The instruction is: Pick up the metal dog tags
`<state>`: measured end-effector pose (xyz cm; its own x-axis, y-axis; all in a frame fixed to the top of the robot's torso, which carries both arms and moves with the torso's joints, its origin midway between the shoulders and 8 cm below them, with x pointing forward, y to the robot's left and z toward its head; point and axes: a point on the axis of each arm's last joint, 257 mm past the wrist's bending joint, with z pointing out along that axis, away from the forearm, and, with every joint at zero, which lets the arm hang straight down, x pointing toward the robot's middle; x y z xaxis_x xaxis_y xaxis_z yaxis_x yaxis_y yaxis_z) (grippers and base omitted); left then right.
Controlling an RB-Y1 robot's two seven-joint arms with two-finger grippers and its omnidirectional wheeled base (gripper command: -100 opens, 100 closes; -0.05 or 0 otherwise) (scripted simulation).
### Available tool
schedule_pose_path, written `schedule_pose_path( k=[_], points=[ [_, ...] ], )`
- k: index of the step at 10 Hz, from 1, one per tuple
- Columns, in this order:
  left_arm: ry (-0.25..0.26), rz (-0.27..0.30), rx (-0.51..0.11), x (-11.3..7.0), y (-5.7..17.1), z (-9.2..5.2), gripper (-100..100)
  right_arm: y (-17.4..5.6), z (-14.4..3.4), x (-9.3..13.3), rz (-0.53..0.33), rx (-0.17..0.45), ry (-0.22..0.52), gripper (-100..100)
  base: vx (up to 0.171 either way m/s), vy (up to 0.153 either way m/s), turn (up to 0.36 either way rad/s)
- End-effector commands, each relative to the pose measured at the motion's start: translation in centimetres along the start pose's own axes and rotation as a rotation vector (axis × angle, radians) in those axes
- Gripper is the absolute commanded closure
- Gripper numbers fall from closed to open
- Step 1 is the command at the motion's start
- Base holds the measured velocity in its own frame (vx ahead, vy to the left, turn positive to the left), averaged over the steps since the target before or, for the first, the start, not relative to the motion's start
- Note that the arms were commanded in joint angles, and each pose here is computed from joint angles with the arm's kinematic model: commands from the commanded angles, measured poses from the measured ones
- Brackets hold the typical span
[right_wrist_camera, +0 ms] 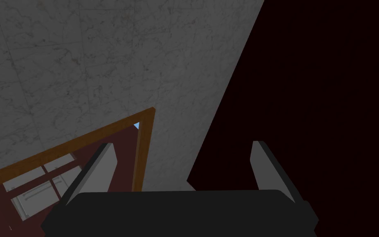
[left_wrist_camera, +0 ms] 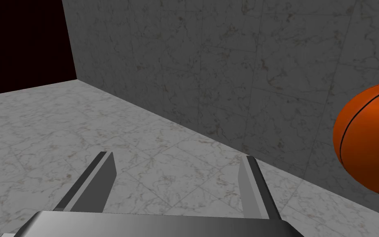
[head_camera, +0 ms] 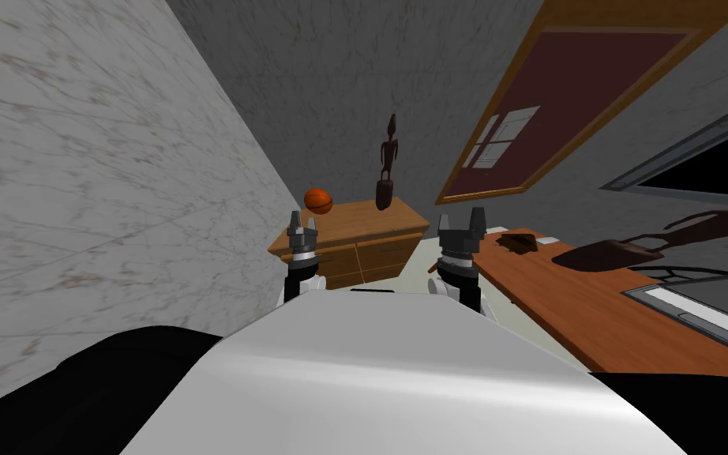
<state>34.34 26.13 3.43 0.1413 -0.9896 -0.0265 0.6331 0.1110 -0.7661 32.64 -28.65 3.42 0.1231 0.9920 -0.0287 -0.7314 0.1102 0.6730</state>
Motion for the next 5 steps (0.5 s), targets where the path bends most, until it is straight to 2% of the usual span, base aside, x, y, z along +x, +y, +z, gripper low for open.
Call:
schedule_pose_path(
  k=[1,5],
  points=[
    [0.0,0.0,0.0,0.0,0.0,0.0,0,-0.5,0.4,0.1,0.004,0.007,0.022,-100,-0.007,-0.004,-0.055],
    [0.0,0.0,0.0,0.0,0.0,0.0,0,-3.3,2.6,-0.3,0.044,0.057,0.076,-100,-0.025,-0.014,-0.097]
  ],
)
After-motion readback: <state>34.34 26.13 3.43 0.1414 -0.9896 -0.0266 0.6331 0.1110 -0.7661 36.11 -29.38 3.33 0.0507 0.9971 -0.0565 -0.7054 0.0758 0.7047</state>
